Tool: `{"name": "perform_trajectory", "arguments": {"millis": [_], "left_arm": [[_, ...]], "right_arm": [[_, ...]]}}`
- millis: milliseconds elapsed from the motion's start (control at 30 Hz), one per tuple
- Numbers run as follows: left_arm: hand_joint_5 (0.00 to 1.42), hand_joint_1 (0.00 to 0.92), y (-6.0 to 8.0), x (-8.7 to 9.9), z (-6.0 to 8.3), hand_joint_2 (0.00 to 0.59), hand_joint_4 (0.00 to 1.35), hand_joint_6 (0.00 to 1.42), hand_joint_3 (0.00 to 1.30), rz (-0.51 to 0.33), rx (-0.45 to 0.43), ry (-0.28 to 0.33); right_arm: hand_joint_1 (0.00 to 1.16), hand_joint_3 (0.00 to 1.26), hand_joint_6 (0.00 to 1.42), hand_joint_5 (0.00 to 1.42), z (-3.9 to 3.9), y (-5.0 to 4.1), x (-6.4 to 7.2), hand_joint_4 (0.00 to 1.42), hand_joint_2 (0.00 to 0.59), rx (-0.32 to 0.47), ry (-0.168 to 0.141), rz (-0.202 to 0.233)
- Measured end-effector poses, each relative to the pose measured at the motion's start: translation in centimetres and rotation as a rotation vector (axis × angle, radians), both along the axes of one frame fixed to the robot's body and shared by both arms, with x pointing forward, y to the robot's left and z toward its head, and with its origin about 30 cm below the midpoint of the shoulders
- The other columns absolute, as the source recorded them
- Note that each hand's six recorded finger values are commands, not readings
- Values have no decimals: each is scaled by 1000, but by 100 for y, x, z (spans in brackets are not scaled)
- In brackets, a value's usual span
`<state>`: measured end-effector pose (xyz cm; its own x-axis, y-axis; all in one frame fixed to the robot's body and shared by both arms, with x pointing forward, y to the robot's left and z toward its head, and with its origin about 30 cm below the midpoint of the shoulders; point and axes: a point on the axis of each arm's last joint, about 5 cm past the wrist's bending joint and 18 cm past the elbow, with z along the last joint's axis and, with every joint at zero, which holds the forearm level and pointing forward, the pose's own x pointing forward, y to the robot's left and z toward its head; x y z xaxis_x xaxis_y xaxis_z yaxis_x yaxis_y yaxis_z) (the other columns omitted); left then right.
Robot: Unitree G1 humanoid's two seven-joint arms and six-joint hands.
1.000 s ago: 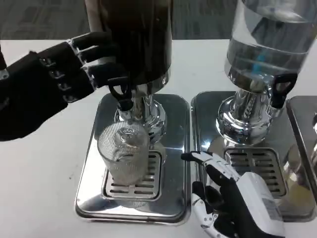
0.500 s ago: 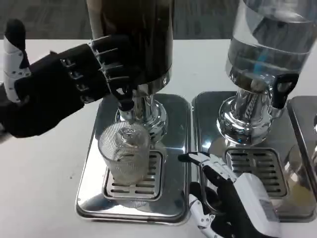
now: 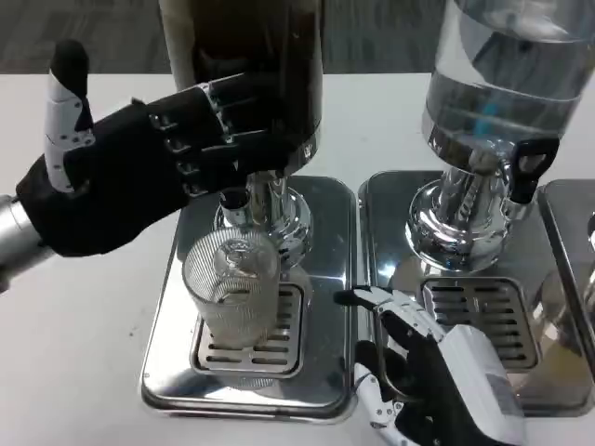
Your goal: Grasp the cup under the faucet to collect the drink, then remove the cup.
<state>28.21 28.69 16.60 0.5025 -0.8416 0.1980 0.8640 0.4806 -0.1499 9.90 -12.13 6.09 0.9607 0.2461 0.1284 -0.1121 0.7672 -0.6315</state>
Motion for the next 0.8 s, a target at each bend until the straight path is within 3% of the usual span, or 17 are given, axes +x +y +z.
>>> {"name": "perform_trajectory", "arguments": {"millis": [167, 800], "left_arm": [[195, 0, -33, 9, 17, 16, 148, 109, 222, -7, 16, -19], [207, 0, -87, 15, 137, 11, 167, 109, 230, -18, 129, -152]], "right_arm": [[480, 302, 267, 147, -35, -3, -6, 205, 586, -2, 19, -4], [463, 308, 267, 148, -41, 11, 8, 210, 586, 12, 15, -18]]}}
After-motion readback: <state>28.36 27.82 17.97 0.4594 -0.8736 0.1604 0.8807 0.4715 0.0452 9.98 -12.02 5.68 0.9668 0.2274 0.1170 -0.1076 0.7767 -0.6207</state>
